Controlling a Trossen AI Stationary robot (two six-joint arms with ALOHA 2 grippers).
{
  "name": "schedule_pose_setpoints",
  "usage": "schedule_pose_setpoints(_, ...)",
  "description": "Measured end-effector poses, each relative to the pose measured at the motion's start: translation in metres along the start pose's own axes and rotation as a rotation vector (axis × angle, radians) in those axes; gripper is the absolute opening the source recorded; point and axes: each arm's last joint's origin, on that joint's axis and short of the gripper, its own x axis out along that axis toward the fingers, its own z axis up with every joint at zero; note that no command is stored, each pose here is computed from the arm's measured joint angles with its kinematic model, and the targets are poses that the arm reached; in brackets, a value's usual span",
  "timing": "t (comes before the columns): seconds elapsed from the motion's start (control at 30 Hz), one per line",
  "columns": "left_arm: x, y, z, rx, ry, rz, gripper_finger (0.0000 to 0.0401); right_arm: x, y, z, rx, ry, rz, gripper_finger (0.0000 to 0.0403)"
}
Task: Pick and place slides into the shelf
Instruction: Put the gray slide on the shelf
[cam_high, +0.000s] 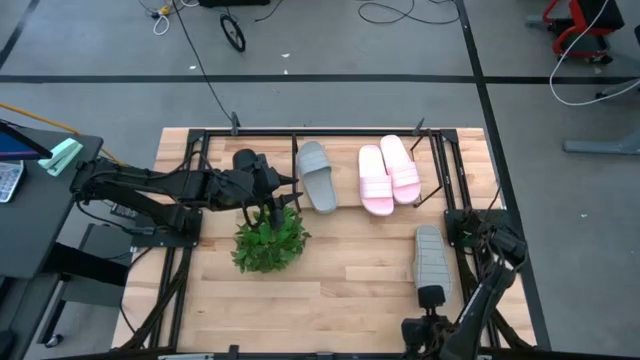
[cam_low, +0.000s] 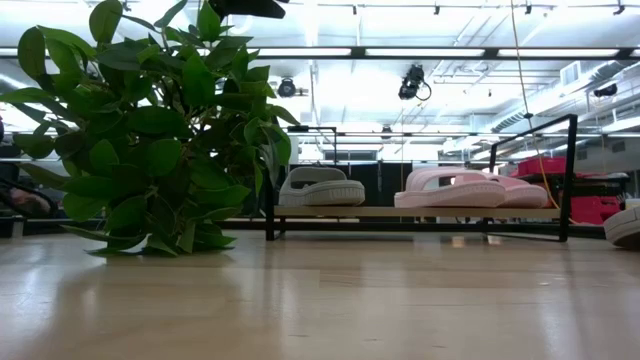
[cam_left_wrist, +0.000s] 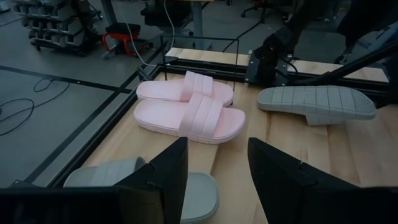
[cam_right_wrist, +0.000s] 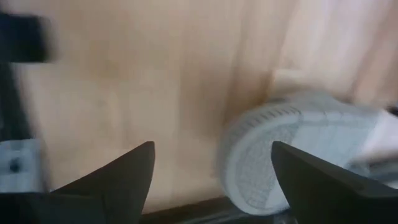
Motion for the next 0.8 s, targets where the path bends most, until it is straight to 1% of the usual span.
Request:
schedule_pose_setpoints(0.03,0.0,0.0,0.0,0.0,0.0,0.0,0.0172,0.003,0.001,0.0,0.015,0.017,-0.029,0.0326)
schedule_pose_setpoints(0.1,0.0,0.0,0.0,0.0,0.0,0.0,0.0172,0.008,0.005,0.0,0.04,0.024,-0.051,0.0322)
schedule_pose_setpoints(0.33,0.0,0.0,0.0,0.002,0.0,0.0,0.0172,0.02,0.014,0.001,0.038,0.005,-0.102,0.0313)
schedule_pose_setpoints(0.43,0.0,0.0,0.0,0.002,0.0,0.0,0.0172,0.026,0.017,0.003,0.063,0.003,-0.134,0.0311)
schedule_pose_setpoints(0.6,0.0,0.0,0.0,0.001,0.0,0.0,0.0172,0.031,0.02,0.005,0.096,0.004,-0.155,0.031)
schedule_pose_setpoints(0.8,0.0,0.0,0.0,-0.001,0.0,0.0,0.0172,0.028,0.017,0.004,0.151,-0.004,-0.148,0.0302)
